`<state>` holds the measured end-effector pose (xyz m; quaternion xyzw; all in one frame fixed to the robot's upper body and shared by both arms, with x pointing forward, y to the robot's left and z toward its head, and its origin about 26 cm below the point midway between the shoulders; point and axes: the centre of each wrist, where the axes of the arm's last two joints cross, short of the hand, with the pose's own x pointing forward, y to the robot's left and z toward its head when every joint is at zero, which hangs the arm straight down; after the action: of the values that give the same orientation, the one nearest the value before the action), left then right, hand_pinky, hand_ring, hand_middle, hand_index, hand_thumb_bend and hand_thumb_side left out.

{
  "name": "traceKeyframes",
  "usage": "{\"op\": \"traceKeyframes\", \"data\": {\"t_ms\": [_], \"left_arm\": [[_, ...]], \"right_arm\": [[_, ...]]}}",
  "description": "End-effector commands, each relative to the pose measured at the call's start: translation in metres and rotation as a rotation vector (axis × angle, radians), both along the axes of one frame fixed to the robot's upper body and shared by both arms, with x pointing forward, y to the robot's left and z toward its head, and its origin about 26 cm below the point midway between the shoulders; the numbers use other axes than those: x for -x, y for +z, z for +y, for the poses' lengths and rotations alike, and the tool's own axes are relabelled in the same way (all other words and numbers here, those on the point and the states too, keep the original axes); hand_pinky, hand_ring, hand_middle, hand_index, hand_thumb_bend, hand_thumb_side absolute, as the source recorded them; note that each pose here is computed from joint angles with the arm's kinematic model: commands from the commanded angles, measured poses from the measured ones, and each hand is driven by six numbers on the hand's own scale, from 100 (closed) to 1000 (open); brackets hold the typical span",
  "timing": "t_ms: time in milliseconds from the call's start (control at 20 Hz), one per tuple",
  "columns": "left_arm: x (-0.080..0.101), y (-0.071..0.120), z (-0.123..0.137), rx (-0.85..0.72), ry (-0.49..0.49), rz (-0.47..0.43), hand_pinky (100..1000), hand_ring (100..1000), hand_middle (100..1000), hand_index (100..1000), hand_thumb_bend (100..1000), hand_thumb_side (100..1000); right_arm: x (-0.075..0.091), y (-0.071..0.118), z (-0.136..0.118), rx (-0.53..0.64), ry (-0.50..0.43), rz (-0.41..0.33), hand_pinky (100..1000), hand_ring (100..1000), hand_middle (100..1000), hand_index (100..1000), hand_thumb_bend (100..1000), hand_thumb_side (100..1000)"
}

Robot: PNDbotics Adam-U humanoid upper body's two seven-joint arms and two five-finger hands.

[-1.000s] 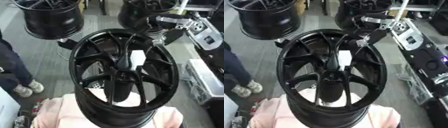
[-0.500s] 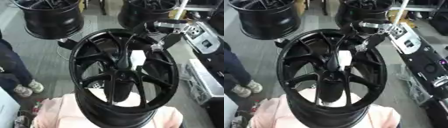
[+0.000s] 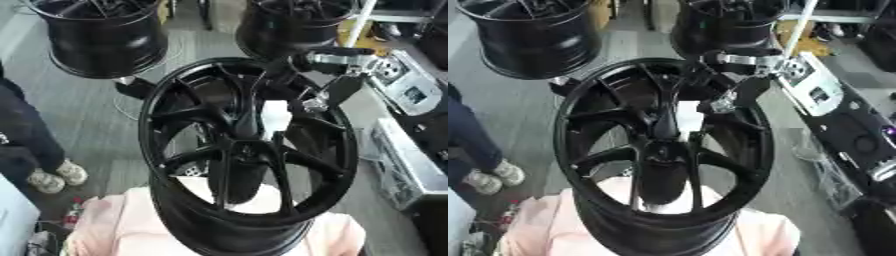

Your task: Pull the pin out of the wheel hub.

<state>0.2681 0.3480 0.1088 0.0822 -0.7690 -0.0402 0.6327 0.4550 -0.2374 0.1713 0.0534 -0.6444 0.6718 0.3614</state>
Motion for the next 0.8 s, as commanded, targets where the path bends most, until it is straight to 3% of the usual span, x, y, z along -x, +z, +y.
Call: {"op": "traceKeyframes", "data": {"t_ms": [50,800], "left_arm": [[-0.001,0.008,0.001,-0.030,-0.011,-0.019,706,614,621,722,200,778],[-0.001,0.008,0.001,-0.030,-0.012,-0.019,707,616,622,721,197,780]], "right_arm": [[-0.002,0.010,-0.012,0.141,0.175,-0.082,797,823,846,927,405,403],[-0.005,-0.009,-0.006,0.199,0.197,-0.087,796,819,836,925,410,397]]}}
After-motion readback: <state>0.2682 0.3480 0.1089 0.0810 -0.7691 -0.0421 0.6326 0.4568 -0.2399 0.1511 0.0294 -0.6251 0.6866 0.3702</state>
